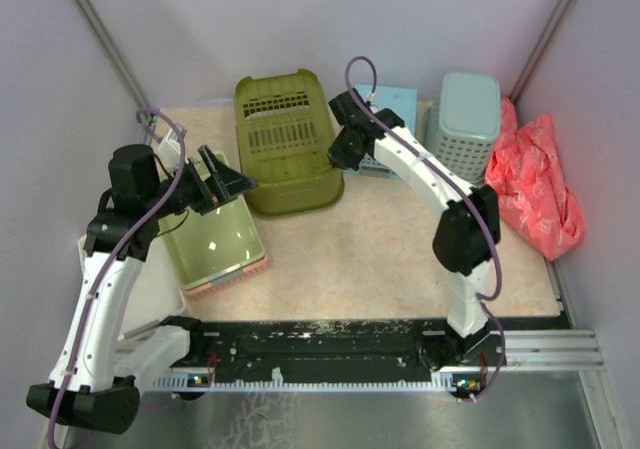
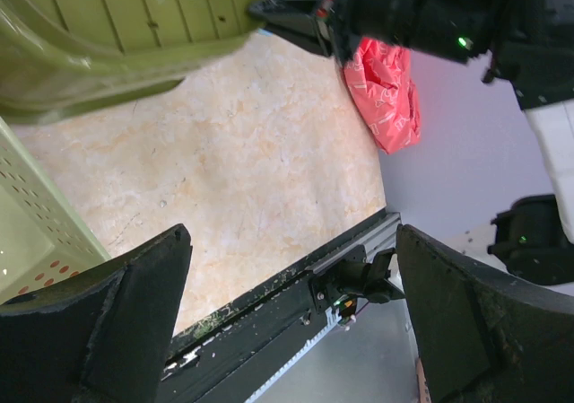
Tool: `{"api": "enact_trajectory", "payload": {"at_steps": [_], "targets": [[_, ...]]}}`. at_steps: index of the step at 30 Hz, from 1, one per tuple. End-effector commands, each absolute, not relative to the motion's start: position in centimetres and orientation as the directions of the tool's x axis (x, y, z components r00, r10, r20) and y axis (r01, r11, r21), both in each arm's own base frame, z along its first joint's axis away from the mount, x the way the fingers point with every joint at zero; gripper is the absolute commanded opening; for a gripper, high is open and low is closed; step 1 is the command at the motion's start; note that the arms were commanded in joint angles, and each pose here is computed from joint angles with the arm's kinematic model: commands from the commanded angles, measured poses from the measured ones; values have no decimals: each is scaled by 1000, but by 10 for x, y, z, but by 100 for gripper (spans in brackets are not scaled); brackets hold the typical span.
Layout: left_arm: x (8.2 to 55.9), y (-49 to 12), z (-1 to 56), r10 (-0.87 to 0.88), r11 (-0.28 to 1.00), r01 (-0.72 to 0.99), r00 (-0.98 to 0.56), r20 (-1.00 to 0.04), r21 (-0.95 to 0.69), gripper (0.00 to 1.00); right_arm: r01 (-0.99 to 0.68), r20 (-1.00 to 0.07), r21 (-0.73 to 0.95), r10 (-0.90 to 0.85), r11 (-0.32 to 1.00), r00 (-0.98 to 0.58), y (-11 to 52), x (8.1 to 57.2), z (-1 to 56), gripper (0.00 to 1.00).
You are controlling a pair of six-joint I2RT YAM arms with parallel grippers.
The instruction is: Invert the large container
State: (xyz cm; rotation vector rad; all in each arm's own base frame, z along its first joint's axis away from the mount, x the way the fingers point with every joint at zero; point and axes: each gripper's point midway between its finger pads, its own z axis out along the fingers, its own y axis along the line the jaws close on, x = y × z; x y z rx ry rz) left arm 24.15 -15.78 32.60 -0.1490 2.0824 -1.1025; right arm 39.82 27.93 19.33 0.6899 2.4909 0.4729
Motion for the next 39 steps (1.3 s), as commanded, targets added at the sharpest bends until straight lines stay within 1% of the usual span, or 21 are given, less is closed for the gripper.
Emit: {"api": "enact_trajectory", "payload": {"at_steps": [1,3,6,8,9,10,11,12,14,15,16,19,21,22,24,28,31,32,34,38,39], "targets": [[240,-155,341,-428,631,254,-673,-603,-733,99,356,-417,636,694,684,-588,302,463,254,0],[239,-154,340,-433,635,243,-673,-599,-733,99,378,-417,637,713,671,-563,303,474,251,0],[237,-152,338,-437,643,230,-673,-597,-731,99,391,-378,662,735,640,-562,311,488,242,0],[236,-149,337,-438,657,219,-668,-601,-722,99,351,-355,692,721,631,-595,321,494,242,0],[237,-147,336,-436,666,213,-666,-605,-715,99,320,-353,703,702,635,-618,328,496,243,9],[237,-145,335,-434,677,206,-663,-609,-707,99,292,-365,707,686,644,-629,330,496,246,24],[237,-142,333,-432,691,193,-662,-613,-697,99,259,-388,702,662,663,-641,331,495,249,47],[238,-139,331,-433,707,178,-657,-617,-685,99,240,-403,697,647,675,-647,329,492,253,61],[238,-130,320,-429,744,123,-665,-611,-657,99,193,-450,680,611,707,-651,323,485,264,75],[239,-126,313,-426,761,97,-670,-608,-641,99,168,-477,669,592,724,-649,318,481,269,80],[240,-121,307,-426,779,68,-673,-605,-623,99,131,-513,665,578,735,-635,310,474,286,81],[245,-106,285,-425,828,-23,-678,-600,-560,99,25,-616,620,505,785,-604,289,451,312,81],[248,-97,269,-422,859,-85,-677,-603,-505,99,-39,-679,569,443,821,-586,271,430,317,81],[250,-92,261,-421,873,-121,-675,-606,-472,99,-43,-691,529,401,847,-602,261,416,299,81],[254,-85,247,-413,895,-171,-667,-620,-413,99,-63,-728,485,363,872,-581,235,386,299,81],[266,-99,236,-403,907,-184,-639,-655,-378,98,-16,-731,428,336,904,-593,188,333,266,81],[276,-116,218,-392,916,-207,-643,-658,-344,95,18,-716,434,357,901,-601,166,300,251,81],[279,-118,209,-389,919,-225,-647,-655,-324,92,27,-714,440,368,897,-595,160,292,250,80],[288,-120,195,-399,917,-266,-638,-658,-298,85,39,-723,444,384,895,-574,151,283,248,79],[296,-106,171,-422,900,-372,-608,-673,-228,63,58,-760,442,408,895,-505,132,274,261,77],[298,-103,166,-417,899,-383,-601,-682,-212,59,57,-768,442,411,895,-491,129,273,265,76]]}}
